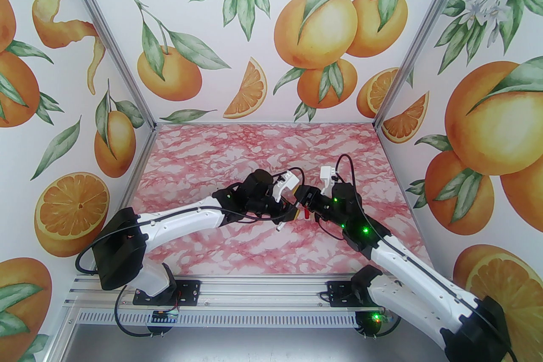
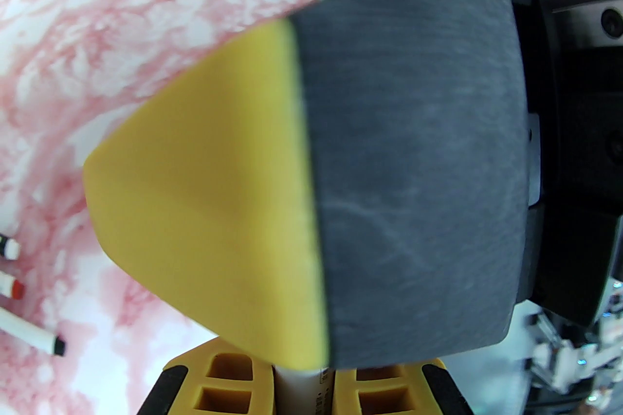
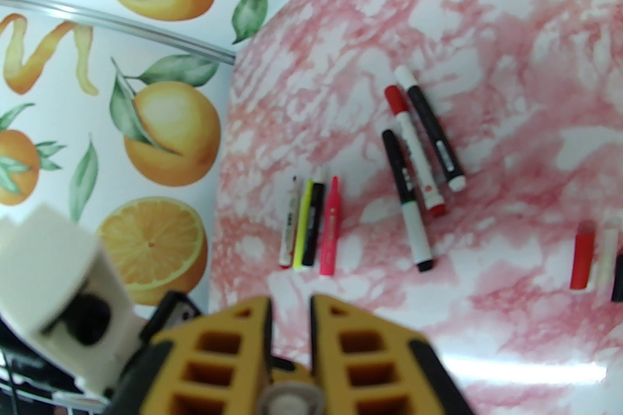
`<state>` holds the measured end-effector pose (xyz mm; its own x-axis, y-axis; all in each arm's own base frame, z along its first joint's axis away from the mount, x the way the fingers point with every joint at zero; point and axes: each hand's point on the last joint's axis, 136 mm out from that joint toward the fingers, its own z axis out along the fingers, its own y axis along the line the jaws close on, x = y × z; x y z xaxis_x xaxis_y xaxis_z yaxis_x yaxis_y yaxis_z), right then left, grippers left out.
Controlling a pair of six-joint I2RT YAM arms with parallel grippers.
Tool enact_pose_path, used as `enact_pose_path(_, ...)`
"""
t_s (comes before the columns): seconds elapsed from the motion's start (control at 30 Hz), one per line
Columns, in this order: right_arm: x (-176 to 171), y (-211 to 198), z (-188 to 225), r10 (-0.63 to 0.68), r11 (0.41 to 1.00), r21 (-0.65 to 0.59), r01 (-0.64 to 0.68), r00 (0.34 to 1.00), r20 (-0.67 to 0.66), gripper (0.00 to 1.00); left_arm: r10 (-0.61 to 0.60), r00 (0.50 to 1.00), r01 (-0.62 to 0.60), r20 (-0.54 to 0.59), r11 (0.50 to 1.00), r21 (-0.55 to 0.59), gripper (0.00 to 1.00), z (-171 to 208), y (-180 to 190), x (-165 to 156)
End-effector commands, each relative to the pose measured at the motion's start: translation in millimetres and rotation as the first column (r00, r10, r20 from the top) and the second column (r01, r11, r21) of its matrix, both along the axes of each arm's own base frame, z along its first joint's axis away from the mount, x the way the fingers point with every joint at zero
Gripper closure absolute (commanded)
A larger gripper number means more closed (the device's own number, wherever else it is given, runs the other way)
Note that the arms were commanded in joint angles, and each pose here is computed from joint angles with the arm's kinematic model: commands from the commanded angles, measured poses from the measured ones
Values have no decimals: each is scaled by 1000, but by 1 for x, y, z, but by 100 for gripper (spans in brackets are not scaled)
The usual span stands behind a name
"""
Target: Open the pen caps
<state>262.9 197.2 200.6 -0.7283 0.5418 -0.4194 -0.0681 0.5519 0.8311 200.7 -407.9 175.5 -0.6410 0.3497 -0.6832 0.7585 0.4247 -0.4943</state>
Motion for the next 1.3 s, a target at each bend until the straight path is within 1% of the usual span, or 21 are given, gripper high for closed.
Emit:
enact_pose_path(0.0,17,-21,16,-131,990,-42,134,989,63,87,22,999,-28,43,991,131,97,-14,17,-2)
enact_pose_path(0.07,20,-26,16,-156,986,-54,160,986,63,88,15,999,-21,47,989,146,97,-16,19,-6)
enact_pose_path(0.23,26,-41,13,-229,968,-93,232,973,40,88,23,995,-43,98,976,215,97,-19,30,-9)
enact_pose_path(0.4,30,-52,15,-267,959,-86,269,963,35,88,0,997,-19,81,973,230,98,-23,33,-15)
enact_pose_path(0.43,30,-53,17,-268,960,-79,270,963,40,88,-16,998,1,65,976,218,99,-22,31,-19)
enact_pose_path(0.53,31,-51,26,-241,969,-40,245,967,80,88,-91,996,91,-7,988,125,98,-12,20,-34)
enact_pose_path(0.63,31,-45,40,-182,983,20,181,974,137,88,-132,990,134,-39,989,60,98,1,19,-39)
enact_pose_path(0.7,28,-40,47,-138,990,46,132,974,178,88,-170,983,169,-69,986,-12,96,13,19,-43)
enact_pose_path(0.83,22,-33,56,-79,996,60,67,970,232,88,-221,969,210,-110,972,-104,96,26,19,-48)
enact_pose_path(0.97,19,-34,58,-73,997,55,62,966,250,88,-220,968,205,-122,971,-125,96,27,22,-48)
enact_pose_path(1.0,20,-38,63,-89,996,54,77,959,269,88,-218,967,200,-132,970,-139,96,27,23,-48)
enact_pose_path(1.1,24,-47,62,-140,990,35,136,957,256,88,-154,982,142,-107,983,-115,97,23,26,-38)
enact_pose_path(1.13,26,-52,59,-172,985,25,171,956,240,88,-111,990,102,-91,990,-96,97,22,26,-32)
enact_pose_path(1.2,31,-69,52,-264,962,-8,271,944,196,88,-44,999,43,-26,999,-31,97,21,26,-22)
enact_pose_path(1.23,34,-78,48,-313,946,-25,322,934,172,88,-13,999,13,30,1000,26,97,19,24,-19)
enact_pose_path(1.27,35,-80,51,-328,941,-28,337,929,173,88,-4,997,-1,72,998,69,98,17,20,-19)
